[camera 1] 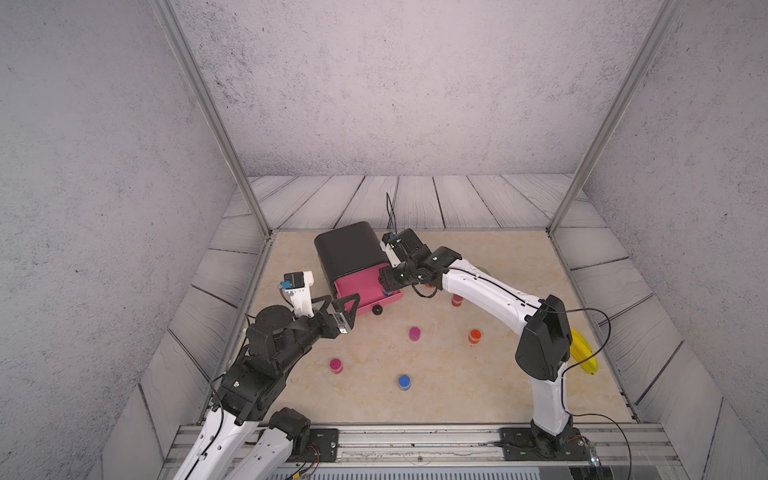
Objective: Put the paint cans in the drawer according to color
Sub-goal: Place the paint can in the drawer, then pick up the paint can at the center of the board.
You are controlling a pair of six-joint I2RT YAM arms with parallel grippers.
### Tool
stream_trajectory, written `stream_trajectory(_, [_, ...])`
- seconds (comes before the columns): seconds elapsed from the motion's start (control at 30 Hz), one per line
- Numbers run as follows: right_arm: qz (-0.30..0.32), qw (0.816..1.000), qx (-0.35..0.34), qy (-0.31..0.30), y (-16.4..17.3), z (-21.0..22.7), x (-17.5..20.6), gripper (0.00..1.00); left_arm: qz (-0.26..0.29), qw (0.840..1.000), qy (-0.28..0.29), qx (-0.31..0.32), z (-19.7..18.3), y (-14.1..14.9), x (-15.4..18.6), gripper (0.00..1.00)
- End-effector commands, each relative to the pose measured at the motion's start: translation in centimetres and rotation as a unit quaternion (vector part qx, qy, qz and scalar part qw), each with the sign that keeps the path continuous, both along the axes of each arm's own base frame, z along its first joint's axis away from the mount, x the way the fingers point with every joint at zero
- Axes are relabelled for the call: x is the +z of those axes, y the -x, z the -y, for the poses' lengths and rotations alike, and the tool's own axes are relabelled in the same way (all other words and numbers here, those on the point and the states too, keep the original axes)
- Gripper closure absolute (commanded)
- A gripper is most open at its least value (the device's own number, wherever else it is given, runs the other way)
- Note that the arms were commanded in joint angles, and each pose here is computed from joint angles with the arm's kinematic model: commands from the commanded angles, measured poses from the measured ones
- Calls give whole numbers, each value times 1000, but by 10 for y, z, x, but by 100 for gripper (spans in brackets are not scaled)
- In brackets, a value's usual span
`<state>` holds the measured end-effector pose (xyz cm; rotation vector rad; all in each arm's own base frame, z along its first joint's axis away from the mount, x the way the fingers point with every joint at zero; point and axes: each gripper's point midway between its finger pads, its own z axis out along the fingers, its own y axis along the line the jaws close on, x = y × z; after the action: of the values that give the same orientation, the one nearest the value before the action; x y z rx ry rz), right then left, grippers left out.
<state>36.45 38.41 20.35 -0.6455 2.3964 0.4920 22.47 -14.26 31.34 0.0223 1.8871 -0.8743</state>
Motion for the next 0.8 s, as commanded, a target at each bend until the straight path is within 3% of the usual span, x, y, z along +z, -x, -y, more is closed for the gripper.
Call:
stream_trajectory(0.0, [78,995,2,-55,35,41,82,42,-38,995,11,-95,25,21,-7,2])
stream_trajectory(0.1, [131,985,-3,-116,73,83,90,42,-108,984,22,-142,42,33,-35,7])
stream_trajectory(0.2, [155,975,-60,-147,106,139,46,42,-175,969,-3,-173,59,48,-73,11])
stream_trajectory(0.33, [115,971,-147,-152,142,203,-30,43,-229,943,-112,-212,82,75,-129,14])
stream_trajectory(0.43, [84,963,-198,-159,155,229,-62,43,-237,915,-219,-243,95,92,-161,16])
stream_trajectory(0.63, [101,950,-260,-144,160,264,-66,43,-247,838,-409,-264,111,106,-217,17])
stream_trajectory(0.77, [114,943,-273,-155,159,270,-61,43,-248,825,-443,-247,118,97,-238,20])
